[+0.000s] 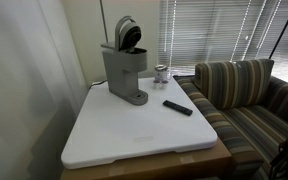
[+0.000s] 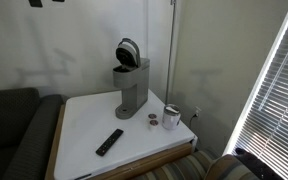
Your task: Close the grey coffeemaker
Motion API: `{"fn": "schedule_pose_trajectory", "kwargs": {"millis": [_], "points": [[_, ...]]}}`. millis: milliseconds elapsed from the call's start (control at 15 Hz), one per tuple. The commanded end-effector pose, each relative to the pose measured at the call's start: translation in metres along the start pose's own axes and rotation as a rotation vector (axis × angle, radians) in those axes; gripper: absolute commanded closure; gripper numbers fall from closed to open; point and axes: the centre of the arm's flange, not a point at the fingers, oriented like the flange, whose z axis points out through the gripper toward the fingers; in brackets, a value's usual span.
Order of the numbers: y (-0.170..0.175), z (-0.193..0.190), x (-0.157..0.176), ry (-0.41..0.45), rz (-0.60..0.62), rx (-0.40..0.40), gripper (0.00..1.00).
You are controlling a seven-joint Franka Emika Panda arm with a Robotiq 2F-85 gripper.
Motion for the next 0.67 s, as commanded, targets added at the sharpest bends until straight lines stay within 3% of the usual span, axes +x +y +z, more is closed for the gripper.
{"fn": "schedule_pose_trajectory", "kwargs": {"millis": [0,333,600], "points": [[0.002,-0.003,0.001,0.007,-0.002,0.0,0.0],[0.005,-0.005,0.009,0.017,-0.015,-0.008,0.0],[0.018,-0.031,0.05,0.073,-0.083,-0.041,0.0]]}}
